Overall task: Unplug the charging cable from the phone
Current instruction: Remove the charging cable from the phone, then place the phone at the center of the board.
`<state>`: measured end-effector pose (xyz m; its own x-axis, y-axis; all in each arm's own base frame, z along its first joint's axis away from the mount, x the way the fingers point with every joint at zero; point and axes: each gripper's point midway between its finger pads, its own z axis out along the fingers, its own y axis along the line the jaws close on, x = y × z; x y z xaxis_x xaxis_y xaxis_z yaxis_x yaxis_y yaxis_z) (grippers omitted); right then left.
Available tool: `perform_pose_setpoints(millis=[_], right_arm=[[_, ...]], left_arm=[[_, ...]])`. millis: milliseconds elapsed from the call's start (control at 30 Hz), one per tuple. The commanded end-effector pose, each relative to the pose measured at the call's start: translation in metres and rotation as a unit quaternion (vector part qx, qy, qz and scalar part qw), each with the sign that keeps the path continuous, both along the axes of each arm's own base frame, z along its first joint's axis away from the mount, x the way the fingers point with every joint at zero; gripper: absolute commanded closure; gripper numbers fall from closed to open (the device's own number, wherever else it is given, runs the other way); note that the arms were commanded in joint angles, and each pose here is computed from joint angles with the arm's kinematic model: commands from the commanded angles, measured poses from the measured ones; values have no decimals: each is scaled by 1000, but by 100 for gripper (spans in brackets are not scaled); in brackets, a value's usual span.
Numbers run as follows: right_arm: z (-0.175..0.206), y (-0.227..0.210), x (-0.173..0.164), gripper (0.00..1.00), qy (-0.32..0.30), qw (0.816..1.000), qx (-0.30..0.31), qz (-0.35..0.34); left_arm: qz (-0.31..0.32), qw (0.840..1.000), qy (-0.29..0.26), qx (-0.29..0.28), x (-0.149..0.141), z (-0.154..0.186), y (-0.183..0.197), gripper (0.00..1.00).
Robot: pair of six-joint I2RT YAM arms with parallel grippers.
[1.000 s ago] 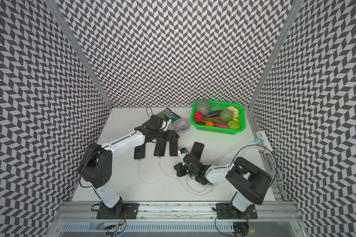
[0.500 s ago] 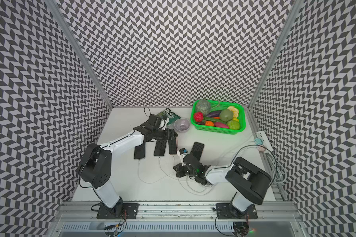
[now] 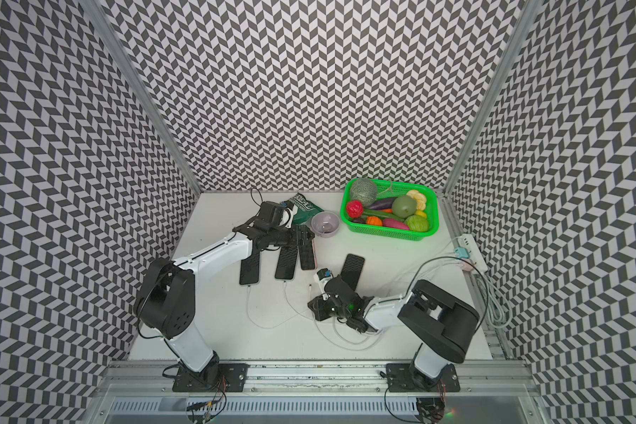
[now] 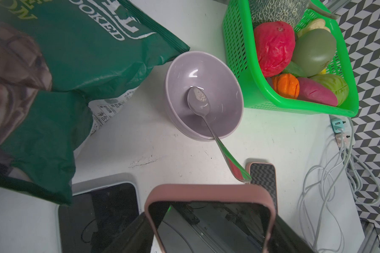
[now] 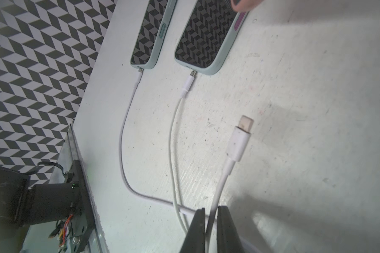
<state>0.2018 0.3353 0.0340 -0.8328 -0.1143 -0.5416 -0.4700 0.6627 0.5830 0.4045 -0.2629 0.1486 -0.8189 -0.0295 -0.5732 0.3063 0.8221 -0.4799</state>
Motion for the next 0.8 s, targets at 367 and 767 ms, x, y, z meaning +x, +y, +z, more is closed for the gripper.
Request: perform_pose_setpoints(millis=[367,767], right_arm=[[24,2,5,50,-42,999,5,-4],[69,-36,6,29,-98,994,13,-52]], left_arm=[[-46,998,-14,35,-9,0,-30,100],[-45,994,10,95,-8,-26,-37,100]])
